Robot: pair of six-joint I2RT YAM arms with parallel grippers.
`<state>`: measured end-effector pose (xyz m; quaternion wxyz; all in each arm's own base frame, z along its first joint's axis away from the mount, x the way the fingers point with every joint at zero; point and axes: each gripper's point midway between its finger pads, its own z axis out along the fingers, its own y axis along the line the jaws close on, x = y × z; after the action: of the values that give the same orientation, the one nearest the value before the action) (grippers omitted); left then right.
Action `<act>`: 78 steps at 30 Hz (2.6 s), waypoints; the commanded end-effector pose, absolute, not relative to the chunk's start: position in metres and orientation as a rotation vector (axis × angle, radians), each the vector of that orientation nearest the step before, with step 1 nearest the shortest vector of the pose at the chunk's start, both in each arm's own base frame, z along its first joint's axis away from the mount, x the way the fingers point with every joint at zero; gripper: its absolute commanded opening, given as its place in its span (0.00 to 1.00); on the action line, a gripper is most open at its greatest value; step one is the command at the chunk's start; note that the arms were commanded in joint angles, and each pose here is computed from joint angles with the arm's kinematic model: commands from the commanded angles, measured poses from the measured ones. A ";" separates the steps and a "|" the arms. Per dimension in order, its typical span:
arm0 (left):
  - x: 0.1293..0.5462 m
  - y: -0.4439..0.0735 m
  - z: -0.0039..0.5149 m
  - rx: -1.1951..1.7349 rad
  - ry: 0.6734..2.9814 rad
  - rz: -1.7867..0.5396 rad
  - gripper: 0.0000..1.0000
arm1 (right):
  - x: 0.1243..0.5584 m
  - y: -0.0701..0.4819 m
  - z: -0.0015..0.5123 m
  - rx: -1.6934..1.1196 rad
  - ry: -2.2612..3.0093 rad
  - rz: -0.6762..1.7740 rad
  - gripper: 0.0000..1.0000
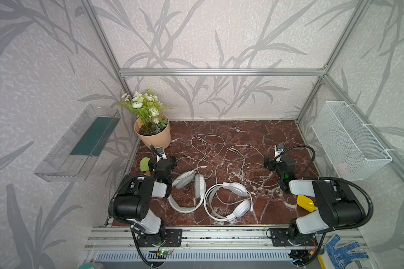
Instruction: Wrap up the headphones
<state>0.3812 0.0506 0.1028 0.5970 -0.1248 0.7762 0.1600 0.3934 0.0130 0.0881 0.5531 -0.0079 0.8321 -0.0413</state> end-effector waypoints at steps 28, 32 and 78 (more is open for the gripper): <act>0.384 0.053 0.104 -0.289 1.806 0.368 0.99 | 0.396 0.016 0.092 -0.032 1.949 -0.094 0.99; 0.384 0.053 0.104 -0.292 1.808 0.366 0.99 | 0.396 0.016 0.092 -0.034 1.948 -0.095 0.99; 0.088 -0.020 0.133 -1.480 2.564 -0.283 0.99 | 0.341 0.094 0.219 0.414 2.077 0.603 0.99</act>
<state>0.1102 -0.0204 0.1422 0.1362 -0.4845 0.8547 -0.1276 0.3403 0.0965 0.2111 0.4404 0.1825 0.8374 0.2672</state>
